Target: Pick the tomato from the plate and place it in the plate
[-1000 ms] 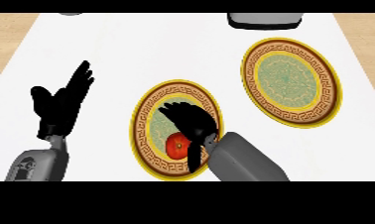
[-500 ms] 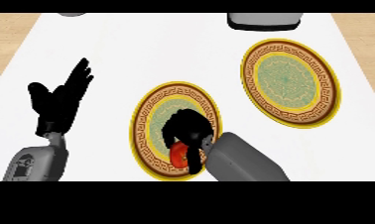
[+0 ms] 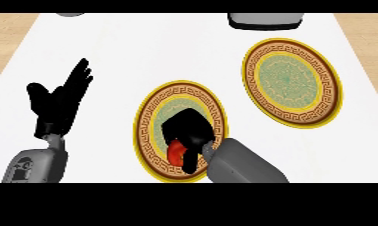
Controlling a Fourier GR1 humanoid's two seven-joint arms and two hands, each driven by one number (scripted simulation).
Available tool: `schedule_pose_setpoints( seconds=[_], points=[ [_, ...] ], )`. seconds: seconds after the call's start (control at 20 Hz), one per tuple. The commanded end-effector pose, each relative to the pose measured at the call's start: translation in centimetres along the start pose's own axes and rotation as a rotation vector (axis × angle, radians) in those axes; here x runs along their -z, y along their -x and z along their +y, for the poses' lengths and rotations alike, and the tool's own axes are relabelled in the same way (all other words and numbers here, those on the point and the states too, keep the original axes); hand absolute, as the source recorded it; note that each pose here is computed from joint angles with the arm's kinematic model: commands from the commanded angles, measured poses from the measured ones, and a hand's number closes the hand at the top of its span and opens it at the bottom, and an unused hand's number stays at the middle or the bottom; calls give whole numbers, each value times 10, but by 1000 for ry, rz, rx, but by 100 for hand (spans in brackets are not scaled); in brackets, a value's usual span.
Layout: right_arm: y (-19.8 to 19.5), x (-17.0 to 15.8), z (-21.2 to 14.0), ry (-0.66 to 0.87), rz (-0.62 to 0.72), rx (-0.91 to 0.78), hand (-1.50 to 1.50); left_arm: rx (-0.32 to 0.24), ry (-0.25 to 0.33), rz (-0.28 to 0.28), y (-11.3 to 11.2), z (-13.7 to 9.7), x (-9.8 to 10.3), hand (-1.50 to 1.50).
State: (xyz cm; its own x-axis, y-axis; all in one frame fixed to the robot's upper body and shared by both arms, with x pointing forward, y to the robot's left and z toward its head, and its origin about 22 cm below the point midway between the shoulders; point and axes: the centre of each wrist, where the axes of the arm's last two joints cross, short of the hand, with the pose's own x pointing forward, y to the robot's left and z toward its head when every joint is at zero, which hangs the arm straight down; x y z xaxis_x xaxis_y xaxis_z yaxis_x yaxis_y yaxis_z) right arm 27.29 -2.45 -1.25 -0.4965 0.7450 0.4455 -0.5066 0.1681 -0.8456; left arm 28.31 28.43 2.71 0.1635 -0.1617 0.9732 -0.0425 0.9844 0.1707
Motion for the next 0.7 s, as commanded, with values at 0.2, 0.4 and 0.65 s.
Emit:
schedule_pose_setpoints(
  seconds=[0.2, 0.4, 0.65],
  points=[
    [-3, -28, -26, 352, 128, -32, 150, -5, -26, 7, 12, 1, -10, 0],
    [-7, -44, -52, 660, 126, -45, 150, -3, -42, 17, 12, 15, -8, 0],
    [11, -70, -84, 892, 260, -96, 150, -14, -33, 7, 10, 10, -6, 0]
  ],
)
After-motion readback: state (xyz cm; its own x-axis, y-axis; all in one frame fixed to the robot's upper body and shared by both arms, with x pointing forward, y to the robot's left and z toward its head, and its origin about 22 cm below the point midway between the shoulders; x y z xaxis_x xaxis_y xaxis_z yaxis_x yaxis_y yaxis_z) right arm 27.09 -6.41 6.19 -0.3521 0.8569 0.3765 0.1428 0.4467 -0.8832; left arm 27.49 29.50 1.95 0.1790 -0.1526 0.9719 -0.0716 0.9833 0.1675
